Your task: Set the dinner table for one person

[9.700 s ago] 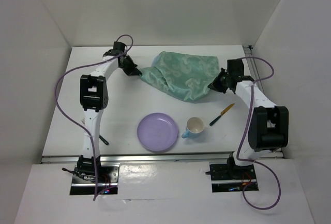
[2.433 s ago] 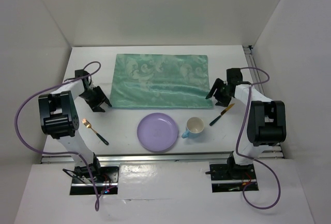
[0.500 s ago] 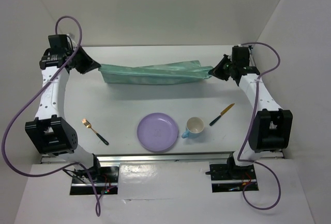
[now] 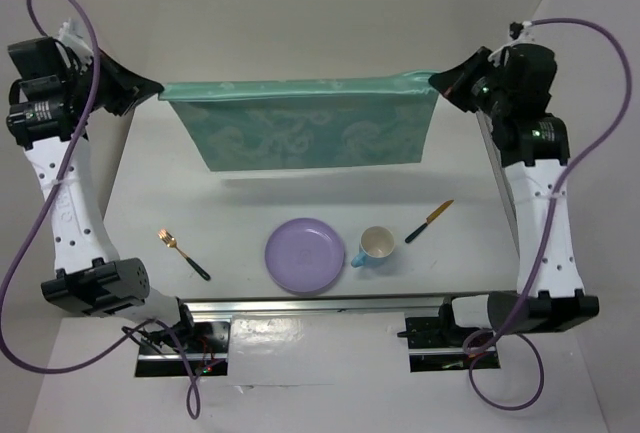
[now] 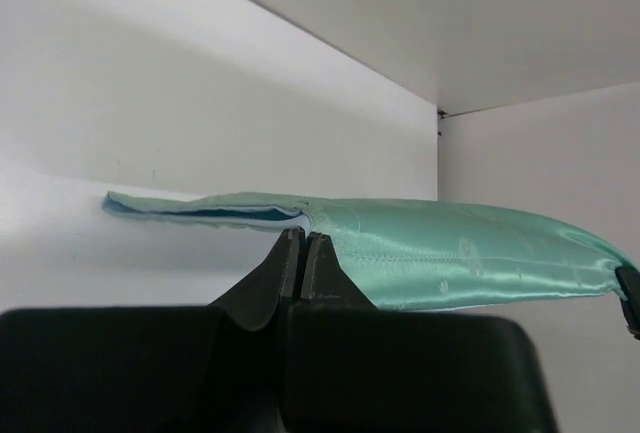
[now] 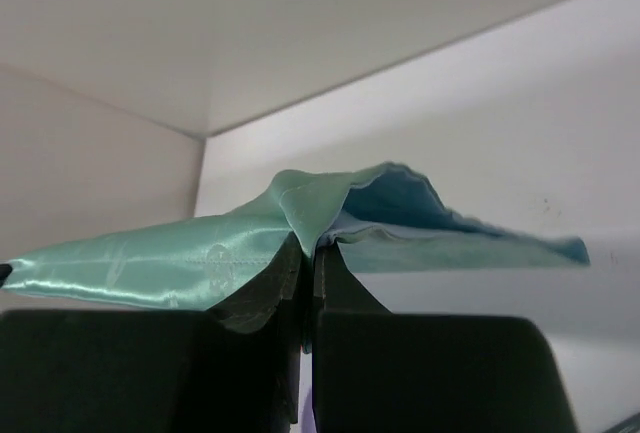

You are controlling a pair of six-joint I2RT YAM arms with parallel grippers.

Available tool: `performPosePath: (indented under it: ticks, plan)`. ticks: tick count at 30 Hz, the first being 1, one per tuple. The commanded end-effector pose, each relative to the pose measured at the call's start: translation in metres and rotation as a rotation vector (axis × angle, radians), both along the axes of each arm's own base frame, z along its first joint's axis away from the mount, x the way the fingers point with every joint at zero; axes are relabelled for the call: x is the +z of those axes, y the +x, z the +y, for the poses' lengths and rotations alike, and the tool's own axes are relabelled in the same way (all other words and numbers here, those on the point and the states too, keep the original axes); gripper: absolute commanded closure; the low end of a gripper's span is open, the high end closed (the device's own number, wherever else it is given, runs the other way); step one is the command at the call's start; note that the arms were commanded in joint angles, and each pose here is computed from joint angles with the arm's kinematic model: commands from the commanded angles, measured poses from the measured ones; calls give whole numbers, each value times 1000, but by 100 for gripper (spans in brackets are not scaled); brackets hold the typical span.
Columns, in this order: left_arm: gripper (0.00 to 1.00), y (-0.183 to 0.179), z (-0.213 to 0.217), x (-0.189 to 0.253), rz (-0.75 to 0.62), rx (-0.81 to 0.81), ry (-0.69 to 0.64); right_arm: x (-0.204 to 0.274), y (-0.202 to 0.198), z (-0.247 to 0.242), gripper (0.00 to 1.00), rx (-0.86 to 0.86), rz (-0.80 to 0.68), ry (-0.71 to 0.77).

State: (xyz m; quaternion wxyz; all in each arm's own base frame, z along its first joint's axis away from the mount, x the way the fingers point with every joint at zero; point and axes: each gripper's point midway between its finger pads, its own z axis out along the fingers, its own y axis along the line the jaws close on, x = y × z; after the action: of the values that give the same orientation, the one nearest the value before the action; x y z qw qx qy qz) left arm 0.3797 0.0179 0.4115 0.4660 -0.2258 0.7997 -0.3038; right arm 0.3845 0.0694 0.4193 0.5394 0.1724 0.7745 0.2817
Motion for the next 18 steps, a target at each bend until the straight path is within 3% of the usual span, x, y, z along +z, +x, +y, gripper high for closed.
performPosePath:
  ticks: [1,4,9,13,14,18]
  plan:
    - [100,-19,23,45,-131,88,90,25,-17,-34,100,-146,-32,-70]
    - [100,-8,25,41,-128,75,73,34,-16,-38,100,-164,-63,-82]
    - [100,24,32,23,-105,29,30,28,38,-36,100,-138,-67,-96]
    - [100,63,31,9,-85,-59,15,21,86,-36,100,-127,-74,-103]
    - [100,83,33,-14,-37,-83,-1,23,95,-36,100,-128,-85,-102]
    - [100,114,28,-27,-25,-84,5,21,137,-34,100,-118,-103,-89]
